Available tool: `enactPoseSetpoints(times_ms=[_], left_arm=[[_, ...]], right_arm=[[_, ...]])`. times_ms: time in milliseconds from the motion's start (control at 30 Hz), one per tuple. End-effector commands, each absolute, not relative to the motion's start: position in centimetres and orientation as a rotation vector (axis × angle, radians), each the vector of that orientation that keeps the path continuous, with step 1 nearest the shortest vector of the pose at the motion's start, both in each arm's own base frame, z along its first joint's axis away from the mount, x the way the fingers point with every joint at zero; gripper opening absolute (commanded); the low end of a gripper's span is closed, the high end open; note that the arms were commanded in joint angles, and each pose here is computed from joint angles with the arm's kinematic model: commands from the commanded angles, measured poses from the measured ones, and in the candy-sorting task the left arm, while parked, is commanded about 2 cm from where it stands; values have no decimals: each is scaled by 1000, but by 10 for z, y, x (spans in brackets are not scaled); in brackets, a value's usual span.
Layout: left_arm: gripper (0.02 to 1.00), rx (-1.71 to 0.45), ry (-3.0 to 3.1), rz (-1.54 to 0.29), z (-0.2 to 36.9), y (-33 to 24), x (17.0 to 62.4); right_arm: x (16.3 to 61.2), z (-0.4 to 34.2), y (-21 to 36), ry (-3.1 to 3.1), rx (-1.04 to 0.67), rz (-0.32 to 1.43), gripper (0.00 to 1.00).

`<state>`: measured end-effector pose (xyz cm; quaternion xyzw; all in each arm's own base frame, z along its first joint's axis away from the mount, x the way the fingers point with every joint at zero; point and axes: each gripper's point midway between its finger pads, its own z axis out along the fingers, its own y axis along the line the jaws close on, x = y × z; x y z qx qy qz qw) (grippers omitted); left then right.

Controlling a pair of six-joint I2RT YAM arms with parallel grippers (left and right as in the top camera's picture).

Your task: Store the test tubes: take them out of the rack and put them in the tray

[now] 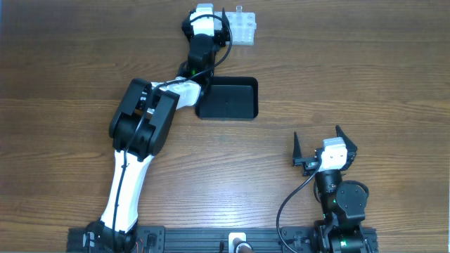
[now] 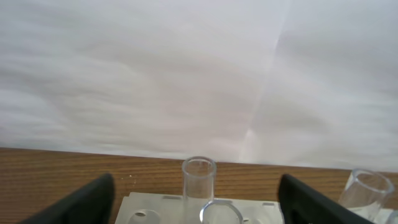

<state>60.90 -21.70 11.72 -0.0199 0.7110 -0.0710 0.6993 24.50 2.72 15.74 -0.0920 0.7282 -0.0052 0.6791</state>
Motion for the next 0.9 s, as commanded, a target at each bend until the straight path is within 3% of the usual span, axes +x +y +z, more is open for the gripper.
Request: enactPoseSetpoints(times_ms=[33,200,400,700,900], left_arm=[[711,-45,1580,-163,113,-218,613],[595,-42,1580,-166,113,-219,613],[590,-44,1574,-168,115,-219,613],[649,-41,1573,-166,115,-220,613],[755,43,1545,-106,123,-229,610]], right_arm=[[245,155,29,1639,-218,-7,991],[245,155,29,1639,-218,-7,991],[245,155,29,1639,-219,-7,989],[245,155,29,1639,-219,-7,991],[245,155,29,1639,-218,-7,993]])
